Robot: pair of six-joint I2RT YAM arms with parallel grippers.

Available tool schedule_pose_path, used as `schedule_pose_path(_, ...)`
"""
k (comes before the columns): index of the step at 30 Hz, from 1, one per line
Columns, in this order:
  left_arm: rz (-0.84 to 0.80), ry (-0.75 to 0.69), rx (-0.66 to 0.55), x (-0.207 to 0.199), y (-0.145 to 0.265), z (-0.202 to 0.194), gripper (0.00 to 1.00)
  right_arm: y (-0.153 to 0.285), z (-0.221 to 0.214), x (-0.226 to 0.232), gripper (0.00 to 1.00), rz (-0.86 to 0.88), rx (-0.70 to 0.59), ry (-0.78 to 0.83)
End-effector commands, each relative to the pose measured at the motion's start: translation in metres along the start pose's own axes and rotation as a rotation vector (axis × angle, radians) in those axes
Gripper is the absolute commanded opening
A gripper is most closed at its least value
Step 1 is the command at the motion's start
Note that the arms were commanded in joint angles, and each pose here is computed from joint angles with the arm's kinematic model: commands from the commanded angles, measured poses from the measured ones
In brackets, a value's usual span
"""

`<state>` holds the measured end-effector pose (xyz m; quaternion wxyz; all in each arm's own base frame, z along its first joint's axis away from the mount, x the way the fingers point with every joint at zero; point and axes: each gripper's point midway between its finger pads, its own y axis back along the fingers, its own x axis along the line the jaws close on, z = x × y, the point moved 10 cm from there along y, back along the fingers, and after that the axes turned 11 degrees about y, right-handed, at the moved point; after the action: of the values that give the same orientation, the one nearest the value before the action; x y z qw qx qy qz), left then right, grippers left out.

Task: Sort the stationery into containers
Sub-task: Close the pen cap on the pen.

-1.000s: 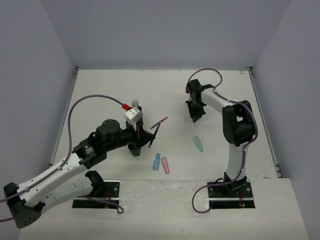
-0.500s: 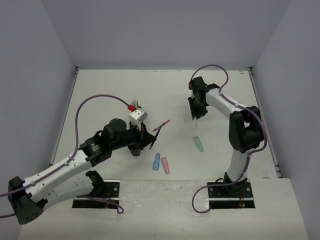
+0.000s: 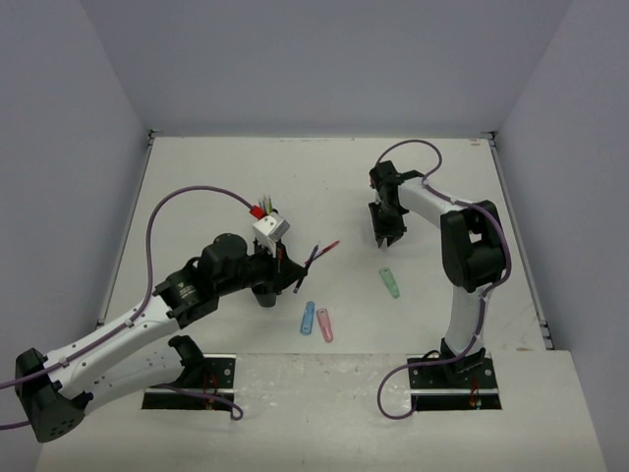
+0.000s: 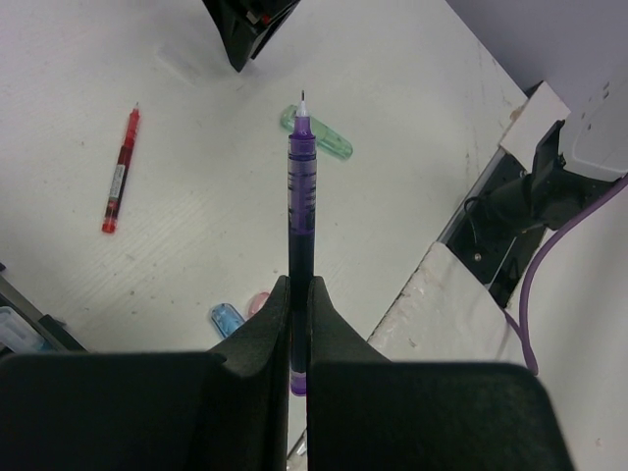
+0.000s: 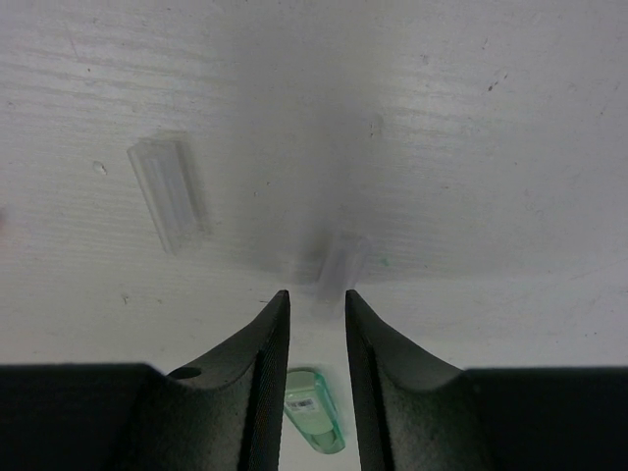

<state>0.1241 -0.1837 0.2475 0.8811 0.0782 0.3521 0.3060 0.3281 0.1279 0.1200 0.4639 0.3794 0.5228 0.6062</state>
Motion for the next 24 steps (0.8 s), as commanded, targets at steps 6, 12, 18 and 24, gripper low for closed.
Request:
schedule_pose_path(6,-0.048,-0.049,-0.042,-0.006,0.009,0.006,0.0,0.0,0.003,-0.007,0.39,0.013,0.071,-0.106)
schedule_pose_path(12,-0.056,-0.058,-0.061,-0.008,0.013,0.008,0.0,-0.001,0.007,-0.007,0.4,0.002,0.068,-0.13)
schedule_pose_path(18,-0.061,-0.067,-0.072,-0.01,0.016,0.01,0.0,-0.001,0.013,-0.008,0.37,-0.007,0.106,-0.139)
schedule_pose_path(24,-0.061,-0.075,-0.092,-0.012,0.02,0.014,0.0,-0.004,0.016,-0.009,0.29,0.002,0.148,-0.126)
